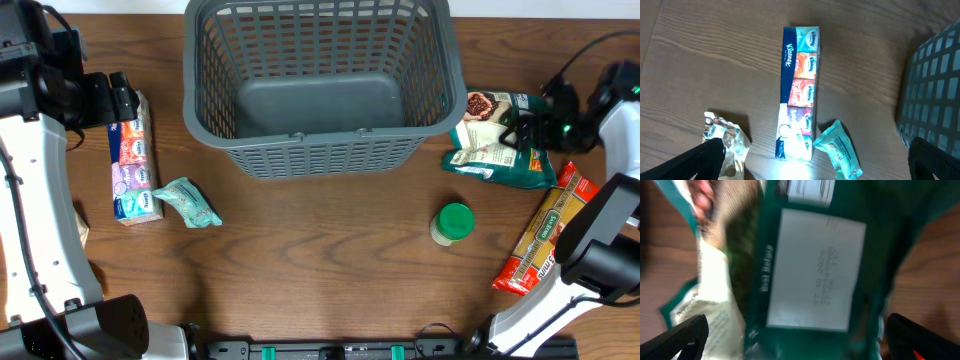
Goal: Pack container
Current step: 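Grasp the green coffee pouch with the right gripper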
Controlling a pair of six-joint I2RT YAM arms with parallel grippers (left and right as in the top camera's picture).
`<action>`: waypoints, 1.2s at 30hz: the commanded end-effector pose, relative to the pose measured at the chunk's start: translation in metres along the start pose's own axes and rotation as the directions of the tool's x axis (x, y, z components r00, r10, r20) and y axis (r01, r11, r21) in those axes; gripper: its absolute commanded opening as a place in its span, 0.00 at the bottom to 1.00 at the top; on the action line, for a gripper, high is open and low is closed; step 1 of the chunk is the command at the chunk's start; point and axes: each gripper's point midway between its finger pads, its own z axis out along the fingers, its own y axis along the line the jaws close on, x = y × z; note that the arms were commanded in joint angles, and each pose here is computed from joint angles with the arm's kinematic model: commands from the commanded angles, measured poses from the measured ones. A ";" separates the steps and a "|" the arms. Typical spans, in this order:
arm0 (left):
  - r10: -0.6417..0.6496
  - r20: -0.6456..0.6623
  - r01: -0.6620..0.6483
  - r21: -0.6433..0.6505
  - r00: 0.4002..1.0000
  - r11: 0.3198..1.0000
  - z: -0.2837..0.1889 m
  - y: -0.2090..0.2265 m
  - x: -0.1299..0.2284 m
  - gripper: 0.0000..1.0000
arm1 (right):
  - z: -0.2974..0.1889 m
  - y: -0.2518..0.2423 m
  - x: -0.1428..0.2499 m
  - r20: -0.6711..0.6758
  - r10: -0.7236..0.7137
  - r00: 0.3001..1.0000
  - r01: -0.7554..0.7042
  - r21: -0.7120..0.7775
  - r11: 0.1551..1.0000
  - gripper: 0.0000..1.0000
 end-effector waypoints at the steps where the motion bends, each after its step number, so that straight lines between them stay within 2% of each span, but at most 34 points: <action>1: 0.017 -0.003 -0.017 0.003 1.000 1.000 0.000 0.000 0.001 0.99 | 0.021 0.001 0.018 -0.013 -0.002 1.000 0.002 -0.030 1.000 0.99; 12: 0.018 -0.011 -0.018 0.004 1.000 1.000 0.000 -0.001 0.003 0.99 | 0.076 0.014 0.058 0.026 0.001 1.000 0.002 -0.101 0.995 0.99; 14: 0.018 -0.015 -0.018 0.004 1.000 1.000 0.000 -0.001 0.004 0.99 | 0.081 0.018 0.066 0.014 0.008 1.000 -0.007 -0.116 0.993 0.84; 16: 0.018 -0.017 -0.018 0.004 1.000 1.000 0.000 -0.001 0.004 0.99 | 0.082 0.020 0.070 0.004 0.021 1.000 -0.021 -0.120 0.993 0.50; 19: 0.018 -0.017 -0.018 0.004 1.000 1.000 0.000 -0.001 0.004 0.99 | 0.082 0.020 0.070 0.001 0.047 0.999 -0.046 -0.120 0.992 0.13; 22: 0.018 -0.018 -0.018 0.004 1.000 1.000 0.000 -0.001 0.004 0.99 | 0.081 0.019 0.067 0.005 0.081 0.997 -0.080 -0.118 0.990 0.02; 26: 0.018 -0.018 -0.018 0.004 1.000 1.000 0.000 -0.001 0.004 0.99 | 0.075 0.021 0.056 0.029 0.131 0.991 -0.125 -0.137 0.983 0.01; 29: 0.018 -0.018 -0.018 0.004 1.000 1.000 0.000 -0.001 0.005 0.99 | 0.060 0.025 0.034 0.084 0.171 0.982 -0.154 -0.174 0.973 0.01; 32: 0.018 -0.020 -0.018 0.004 1.000 1.000 0.000 -0.001 0.005 0.99 | 0.031 0.026 0.007 0.137 0.217 0.967 -0.194 -0.161 0.968 0.02; 36: 0.018 -0.020 -0.018 0.004 1.000 1.000 0.000 -0.001 0.005 0.99 | -0.025 0.024 -0.025 0.209 0.260 0.943 -0.253 -0.060 0.966 0.02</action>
